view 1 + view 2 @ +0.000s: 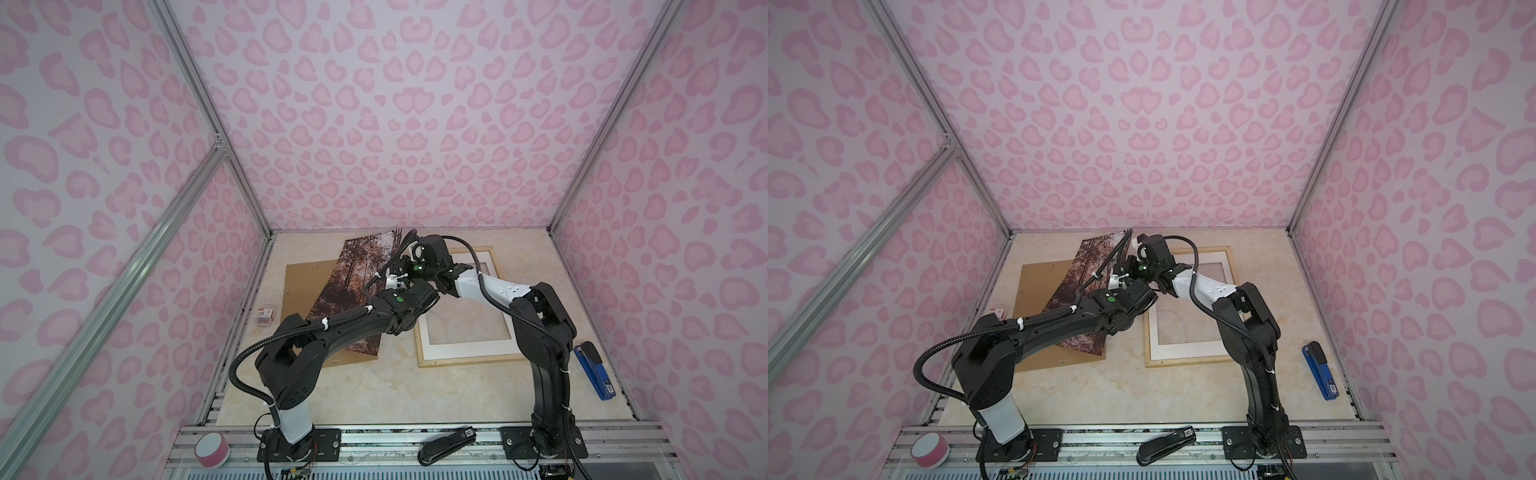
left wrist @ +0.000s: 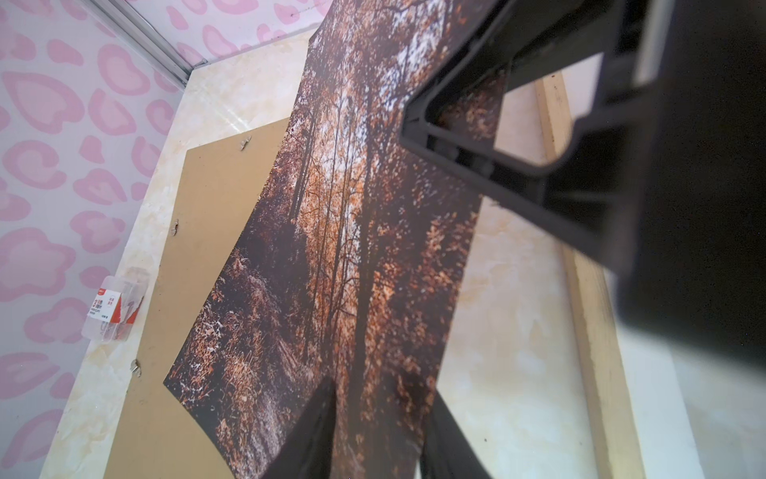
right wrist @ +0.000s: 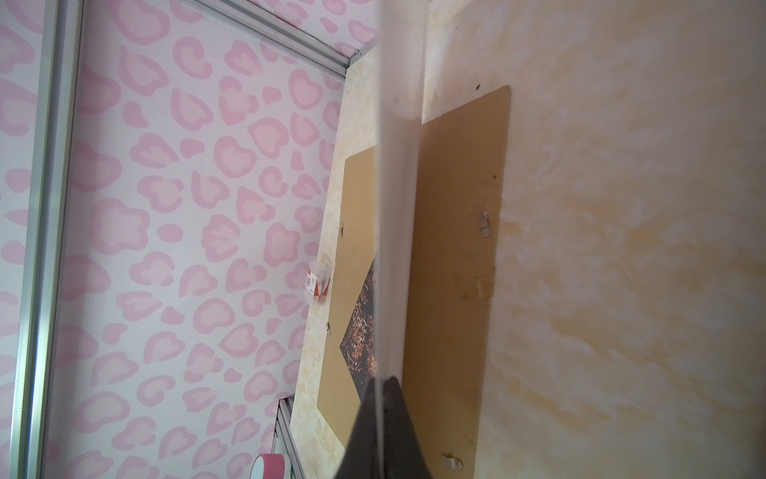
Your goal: Put the photo into the frame
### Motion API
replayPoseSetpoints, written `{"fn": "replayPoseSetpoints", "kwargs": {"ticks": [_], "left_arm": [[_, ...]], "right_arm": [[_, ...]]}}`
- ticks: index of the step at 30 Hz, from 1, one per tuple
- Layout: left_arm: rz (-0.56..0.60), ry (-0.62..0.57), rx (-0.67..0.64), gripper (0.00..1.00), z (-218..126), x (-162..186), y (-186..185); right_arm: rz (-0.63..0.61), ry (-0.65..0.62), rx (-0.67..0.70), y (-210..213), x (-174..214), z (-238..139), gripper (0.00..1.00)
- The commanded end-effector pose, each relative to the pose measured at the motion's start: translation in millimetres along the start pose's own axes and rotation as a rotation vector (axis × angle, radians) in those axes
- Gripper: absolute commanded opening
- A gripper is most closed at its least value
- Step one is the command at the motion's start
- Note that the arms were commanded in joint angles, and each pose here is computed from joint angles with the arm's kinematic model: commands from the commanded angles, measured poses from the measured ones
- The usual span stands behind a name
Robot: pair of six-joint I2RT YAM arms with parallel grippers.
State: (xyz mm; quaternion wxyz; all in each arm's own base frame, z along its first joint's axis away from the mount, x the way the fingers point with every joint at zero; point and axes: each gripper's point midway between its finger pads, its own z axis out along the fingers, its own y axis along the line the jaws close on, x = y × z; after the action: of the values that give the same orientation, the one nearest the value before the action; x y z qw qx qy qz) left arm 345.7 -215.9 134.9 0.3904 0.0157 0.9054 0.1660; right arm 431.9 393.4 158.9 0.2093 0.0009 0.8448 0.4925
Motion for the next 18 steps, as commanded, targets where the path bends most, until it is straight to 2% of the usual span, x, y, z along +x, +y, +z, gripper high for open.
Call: {"fn": "replayPoseSetpoints", "kwargs": {"ticks": [1, 18], "left_arm": [[0.011, 0.010, -0.005, 0.30, 0.6, 1.3, -0.3], [0.016, 0.012, -0.011, 0.18, 0.4, 0.5, 0.3]], "right_arm": [[-0.015, 0.001, -0.039, 8.2, -0.3, 0.9, 0.00], [-0.016, 0.003, -0.047, 9.1, -0.7, 0.5, 0.00]]}}
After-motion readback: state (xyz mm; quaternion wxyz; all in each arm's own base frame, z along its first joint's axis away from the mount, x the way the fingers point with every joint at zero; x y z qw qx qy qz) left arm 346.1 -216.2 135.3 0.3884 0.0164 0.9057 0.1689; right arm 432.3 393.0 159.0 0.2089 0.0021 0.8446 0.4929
